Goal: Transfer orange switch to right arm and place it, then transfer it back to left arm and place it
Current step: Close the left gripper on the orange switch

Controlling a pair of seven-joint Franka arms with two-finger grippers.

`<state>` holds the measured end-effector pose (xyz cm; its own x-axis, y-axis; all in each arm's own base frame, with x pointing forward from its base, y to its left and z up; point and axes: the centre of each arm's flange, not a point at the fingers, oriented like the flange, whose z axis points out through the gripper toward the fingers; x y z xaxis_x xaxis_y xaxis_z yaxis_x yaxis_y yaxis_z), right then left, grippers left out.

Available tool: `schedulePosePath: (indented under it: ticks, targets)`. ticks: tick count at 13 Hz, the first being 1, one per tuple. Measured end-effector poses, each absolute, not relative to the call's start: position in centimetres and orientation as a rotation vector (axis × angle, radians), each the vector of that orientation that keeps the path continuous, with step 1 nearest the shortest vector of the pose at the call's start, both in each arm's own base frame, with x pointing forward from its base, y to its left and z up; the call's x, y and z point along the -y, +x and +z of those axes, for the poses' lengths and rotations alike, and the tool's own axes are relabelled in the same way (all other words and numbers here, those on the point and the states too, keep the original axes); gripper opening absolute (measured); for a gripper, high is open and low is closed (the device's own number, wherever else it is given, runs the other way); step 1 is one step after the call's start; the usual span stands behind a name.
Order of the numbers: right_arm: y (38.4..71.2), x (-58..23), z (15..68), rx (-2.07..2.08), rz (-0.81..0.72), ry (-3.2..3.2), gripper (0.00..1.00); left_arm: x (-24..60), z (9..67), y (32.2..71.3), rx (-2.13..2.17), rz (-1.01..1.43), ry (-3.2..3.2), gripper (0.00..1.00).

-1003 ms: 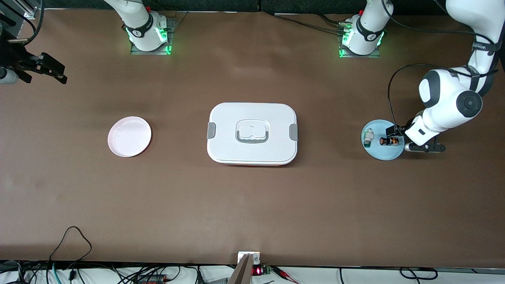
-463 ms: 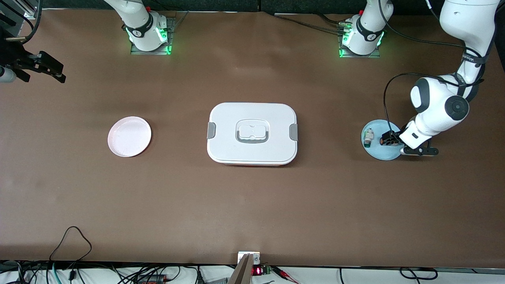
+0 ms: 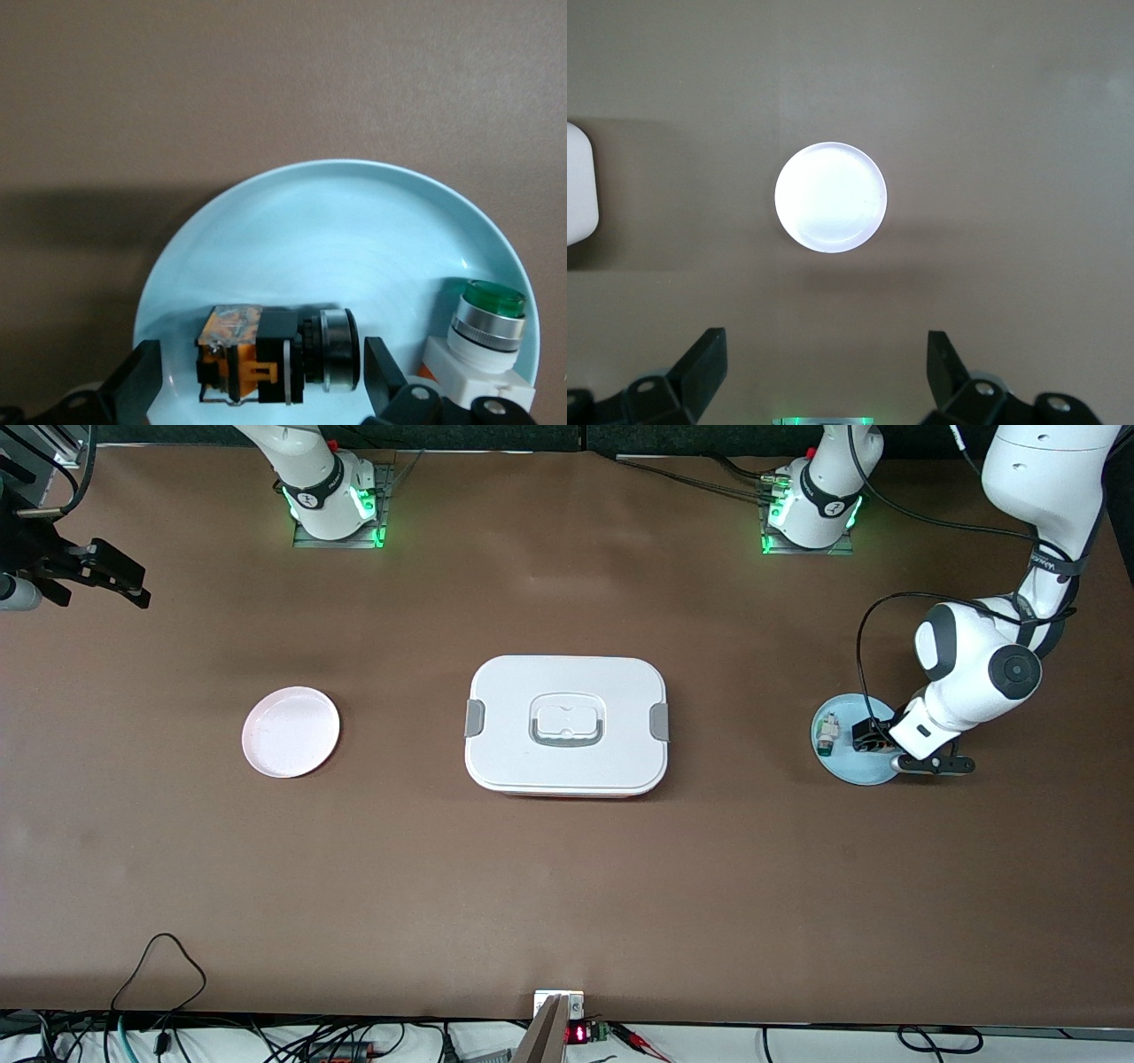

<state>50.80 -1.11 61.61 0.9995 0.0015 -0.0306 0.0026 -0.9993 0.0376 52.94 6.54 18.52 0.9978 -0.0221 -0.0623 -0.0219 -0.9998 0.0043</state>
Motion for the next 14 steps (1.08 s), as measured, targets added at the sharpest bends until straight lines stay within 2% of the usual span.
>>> schedulePosePath:
  ticks: [5, 7, 8, 14]
  targets:
    - [50.7, 1.1, 61.5, -0.003, -0.064, 3.103, 1.00, -6.0, 18.1, 52.8, 0.040, -0.108, 3.130, 0.96]
    - [50.7, 1.1, 61.5, -0.003, -0.065, 3.103, 1.00, -5.9, 18.1, 52.9, 0.044, -0.108, 3.129, 0.78]
    - [50.7, 1.1, 61.5, -0.003, -0.065, 3.104, 1.00, -5.8, 18.1, 52.9, 0.047, -0.106, 3.129, 0.72]
    - [50.9, 1.1, 61.1, -0.003, -0.078, 3.103, 1.00, -4.8, 18.8, 52.7, 0.167, -0.199, 3.103, 0.72]
